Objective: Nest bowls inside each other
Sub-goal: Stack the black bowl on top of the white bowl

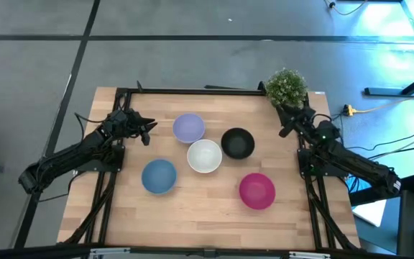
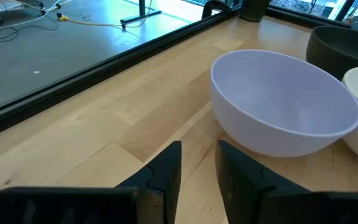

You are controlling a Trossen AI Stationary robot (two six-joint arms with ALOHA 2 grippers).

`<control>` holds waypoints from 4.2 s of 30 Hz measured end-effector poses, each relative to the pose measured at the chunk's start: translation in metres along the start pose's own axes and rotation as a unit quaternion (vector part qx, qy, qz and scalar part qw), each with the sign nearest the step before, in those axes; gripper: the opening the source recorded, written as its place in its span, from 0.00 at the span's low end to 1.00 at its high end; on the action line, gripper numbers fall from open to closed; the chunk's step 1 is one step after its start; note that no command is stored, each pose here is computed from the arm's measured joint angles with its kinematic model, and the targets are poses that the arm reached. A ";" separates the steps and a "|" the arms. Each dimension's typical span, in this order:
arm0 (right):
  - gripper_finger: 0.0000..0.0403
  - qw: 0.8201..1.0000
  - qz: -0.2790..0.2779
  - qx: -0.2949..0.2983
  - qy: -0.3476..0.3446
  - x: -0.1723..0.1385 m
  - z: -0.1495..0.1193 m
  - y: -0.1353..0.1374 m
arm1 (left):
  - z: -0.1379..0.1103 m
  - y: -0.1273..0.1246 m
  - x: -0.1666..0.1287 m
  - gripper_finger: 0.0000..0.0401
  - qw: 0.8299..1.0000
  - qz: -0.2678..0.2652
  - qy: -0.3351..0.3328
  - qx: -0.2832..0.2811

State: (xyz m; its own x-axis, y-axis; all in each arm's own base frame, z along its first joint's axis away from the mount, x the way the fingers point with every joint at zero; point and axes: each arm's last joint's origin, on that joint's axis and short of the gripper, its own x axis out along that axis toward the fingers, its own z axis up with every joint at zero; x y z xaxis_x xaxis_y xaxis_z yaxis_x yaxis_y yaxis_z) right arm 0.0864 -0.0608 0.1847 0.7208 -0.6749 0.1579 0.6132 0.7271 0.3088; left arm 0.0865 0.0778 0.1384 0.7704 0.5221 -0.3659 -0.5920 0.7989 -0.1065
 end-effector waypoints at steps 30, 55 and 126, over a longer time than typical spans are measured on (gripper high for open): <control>0.19 0.964 0.103 -0.112 0.220 0.044 0.067 0.037 | 0.000 0.000 0.000 0.23 1.000 0.000 0.000 0.000; 0.25 0.961 0.070 -0.092 0.252 0.056 0.056 0.035 | 0.004 0.001 0.000 0.23 0.999 0.027 -0.020 0.005; 0.25 0.882 0.150 -0.014 0.447 0.082 -0.008 0.047 | 0.066 -0.028 0.028 0.39 0.996 -0.077 0.036 -0.033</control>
State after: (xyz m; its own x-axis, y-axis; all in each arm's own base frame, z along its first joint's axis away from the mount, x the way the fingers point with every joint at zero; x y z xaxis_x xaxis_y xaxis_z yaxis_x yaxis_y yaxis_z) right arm 0.1770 -0.0811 0.2051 0.8109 -0.0922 -0.5778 0.3502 0.8676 0.3530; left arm 0.1403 0.0900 0.1917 0.8353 0.3702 -0.4065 -0.4843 0.8453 -0.2255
